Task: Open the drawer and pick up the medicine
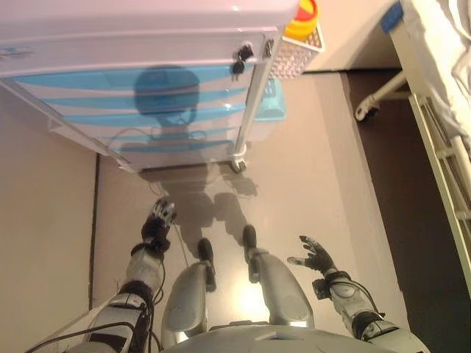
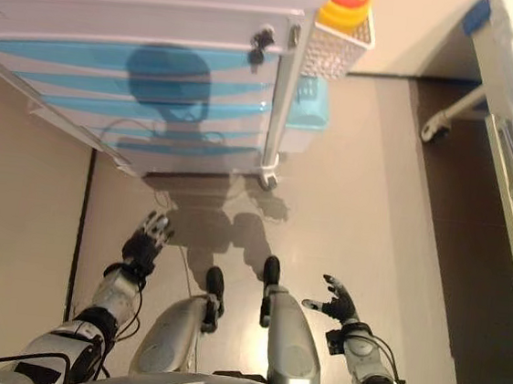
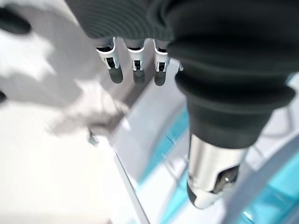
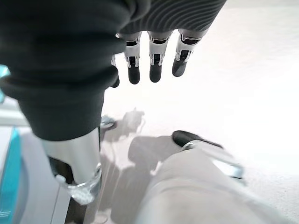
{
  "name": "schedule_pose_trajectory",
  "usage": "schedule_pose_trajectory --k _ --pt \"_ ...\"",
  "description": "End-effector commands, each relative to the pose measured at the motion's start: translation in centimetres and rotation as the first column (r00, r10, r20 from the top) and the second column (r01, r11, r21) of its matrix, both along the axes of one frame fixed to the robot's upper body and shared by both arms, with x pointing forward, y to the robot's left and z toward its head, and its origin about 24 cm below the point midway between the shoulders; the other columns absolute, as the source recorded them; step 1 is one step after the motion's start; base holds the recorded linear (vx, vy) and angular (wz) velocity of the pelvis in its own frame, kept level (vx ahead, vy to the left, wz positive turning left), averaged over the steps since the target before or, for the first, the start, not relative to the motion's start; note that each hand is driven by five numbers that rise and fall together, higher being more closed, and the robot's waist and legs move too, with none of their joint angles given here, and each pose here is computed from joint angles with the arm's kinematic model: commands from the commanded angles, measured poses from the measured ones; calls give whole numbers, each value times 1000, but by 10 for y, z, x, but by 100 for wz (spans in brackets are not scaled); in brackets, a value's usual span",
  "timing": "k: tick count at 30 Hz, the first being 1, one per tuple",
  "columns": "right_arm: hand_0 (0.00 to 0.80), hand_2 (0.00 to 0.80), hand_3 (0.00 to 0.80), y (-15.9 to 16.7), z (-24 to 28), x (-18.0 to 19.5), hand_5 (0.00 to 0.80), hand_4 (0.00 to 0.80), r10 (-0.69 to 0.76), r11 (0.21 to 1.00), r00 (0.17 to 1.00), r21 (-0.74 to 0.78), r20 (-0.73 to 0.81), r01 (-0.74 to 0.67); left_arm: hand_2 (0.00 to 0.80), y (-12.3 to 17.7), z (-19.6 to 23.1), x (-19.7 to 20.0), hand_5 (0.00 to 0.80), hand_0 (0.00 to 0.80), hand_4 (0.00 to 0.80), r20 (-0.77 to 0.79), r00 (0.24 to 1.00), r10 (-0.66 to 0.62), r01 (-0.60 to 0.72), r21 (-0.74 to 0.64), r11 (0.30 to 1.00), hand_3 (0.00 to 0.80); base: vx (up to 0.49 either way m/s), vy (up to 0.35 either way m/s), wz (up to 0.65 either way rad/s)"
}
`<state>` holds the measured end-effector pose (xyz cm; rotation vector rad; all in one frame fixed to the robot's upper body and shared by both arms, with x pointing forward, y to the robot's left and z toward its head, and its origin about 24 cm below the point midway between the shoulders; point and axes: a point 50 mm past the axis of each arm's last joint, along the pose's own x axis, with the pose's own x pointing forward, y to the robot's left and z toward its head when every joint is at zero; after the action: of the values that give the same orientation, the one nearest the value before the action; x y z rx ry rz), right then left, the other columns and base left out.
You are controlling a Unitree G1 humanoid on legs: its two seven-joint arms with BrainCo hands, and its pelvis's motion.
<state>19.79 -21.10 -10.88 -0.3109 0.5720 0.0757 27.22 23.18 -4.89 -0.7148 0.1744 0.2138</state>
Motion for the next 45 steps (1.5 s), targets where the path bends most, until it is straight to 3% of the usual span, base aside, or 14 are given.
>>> schedule_pose_trajectory --k 1,9,18,22,26,31,33,38,45 --pt "0 0 0 -5 15 11 0 0 -24 1000 993 16 113 22 0 10 44 27 0 0 0 239 968 78 -69 -45 997 0 -53 45 -29" --pt "0 0 0 -6 18 11 0 0 -21 1000 990 16 137 19 0 36 159 86 0 0 0 566 814 131 -69 -129 989 0 2 10 -14" --pt "0 0 0 -7 16 3 0 0 9 1000 991 -1 132 -9 0 57 247 102 0 0 0 760 599 251 -57 -272 961 0 30 11 -4" --pt "0 0 0 -7 14 -3 0 0 32 999 992 -12 124 -31 0 61 291 99 0 0 0 858 419 298 39 -345 938 0 23 -4 -7" --pt "0 0 0 -6 13 -4 0 0 55 998 991 -19 118 -53 0 51 325 92 0 0 0 938 230 258 176 -300 937 0 2 -6 -1" --pt "0 0 0 -3 13 -3 0 0 84 996 990 -31 115 -81 0 27 357 77 0 0 0 993 2 114 296 -109 949 0 2 -34 3" --pt "0 0 0 -2 13 -2 0 0 88 996 990 -34 112 -85 0 16 365 71 0 0 0 998 -55 43 309 -23 951 0 0 -51 3" --pt "0 0 0 -3 12 -3 0 0 92 995 991 -46 93 -88 0 -7 375 56 0 0 0 983 -129 -129 316 164 934 0 14 -42 4" --pt "0 0 0 -3 8 -8 0 0 100 994 993 -56 58 -96 0 -9 378 48 0 0 0 974 -109 -197 280 221 934 0 45 -41 13"
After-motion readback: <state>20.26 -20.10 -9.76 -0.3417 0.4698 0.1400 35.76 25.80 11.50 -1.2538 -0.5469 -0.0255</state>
